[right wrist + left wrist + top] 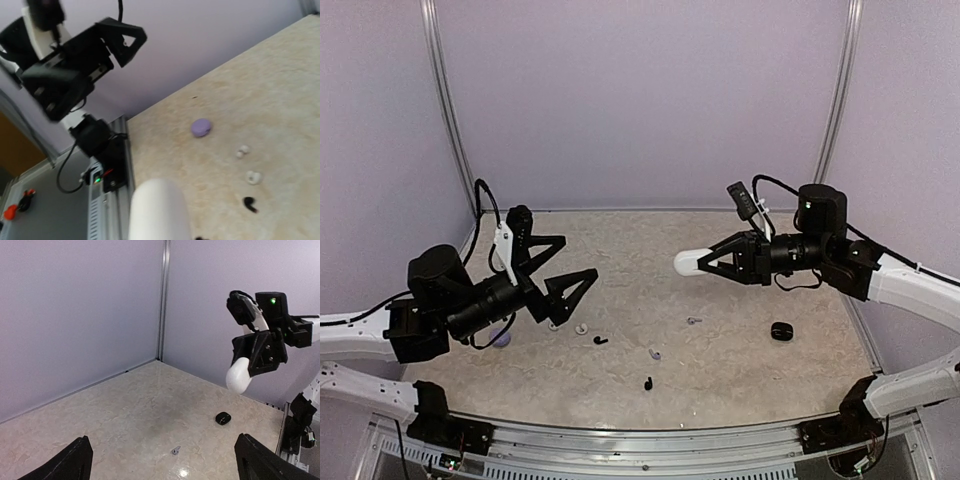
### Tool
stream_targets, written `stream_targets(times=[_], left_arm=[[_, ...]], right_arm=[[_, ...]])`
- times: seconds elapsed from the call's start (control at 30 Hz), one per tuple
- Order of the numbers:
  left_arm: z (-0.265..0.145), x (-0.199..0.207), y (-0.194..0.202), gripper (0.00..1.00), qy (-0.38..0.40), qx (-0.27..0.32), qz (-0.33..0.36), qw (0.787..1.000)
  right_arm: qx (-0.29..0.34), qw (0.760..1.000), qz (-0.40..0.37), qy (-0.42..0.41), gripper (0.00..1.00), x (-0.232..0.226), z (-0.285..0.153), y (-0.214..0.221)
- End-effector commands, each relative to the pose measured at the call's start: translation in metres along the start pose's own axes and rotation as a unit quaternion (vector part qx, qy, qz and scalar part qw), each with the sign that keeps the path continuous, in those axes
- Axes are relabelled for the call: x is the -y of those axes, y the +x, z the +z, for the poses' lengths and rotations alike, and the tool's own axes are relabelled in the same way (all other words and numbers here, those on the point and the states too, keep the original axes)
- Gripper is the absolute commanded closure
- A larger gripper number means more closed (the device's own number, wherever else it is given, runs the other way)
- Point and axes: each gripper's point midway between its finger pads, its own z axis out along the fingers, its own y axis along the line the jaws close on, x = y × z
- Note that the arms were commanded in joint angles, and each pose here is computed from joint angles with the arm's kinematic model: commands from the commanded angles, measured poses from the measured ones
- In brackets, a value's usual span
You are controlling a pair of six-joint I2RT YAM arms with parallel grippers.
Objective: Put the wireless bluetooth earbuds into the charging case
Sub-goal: Pass from the right arm to the left
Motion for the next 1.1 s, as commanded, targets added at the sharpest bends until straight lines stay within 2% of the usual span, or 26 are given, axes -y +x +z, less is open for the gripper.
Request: stream_targets(times=[0.0,0.23,0.6,0.83,1.07], left_arm=[[0.011,0.053,0.004,0.01,0.064,-0.025,0.134,0.989],[0.041,0.104,0.039,0.03,0.07,-0.051,0.277,0.957],[0.061,0.119,0.062,0.22,0.083,-0.061,0.332,0.938],[0.064,0.121,0.059,0.34,0.085,-0.055,0.346,0.933],[0.061,0.118,0.059,0.51,0.082,-0.057,0.361,0.927]], right_arm=[[-0.003,0.999,-0.02,-0.031,0.91,-0.015,0.017,0.005],[-0.021,0.999,-0.007,-0.043,0.91,-0.025,0.038,0.019],[-0.043,0.997,0.011,-0.058,0.91,-0.043,0.057,0.039],[-0.052,0.997,0.017,-0.056,0.91,-0.044,0.064,0.047],[-0.054,0.997,0.018,-0.054,0.89,-0.044,0.064,0.046]])
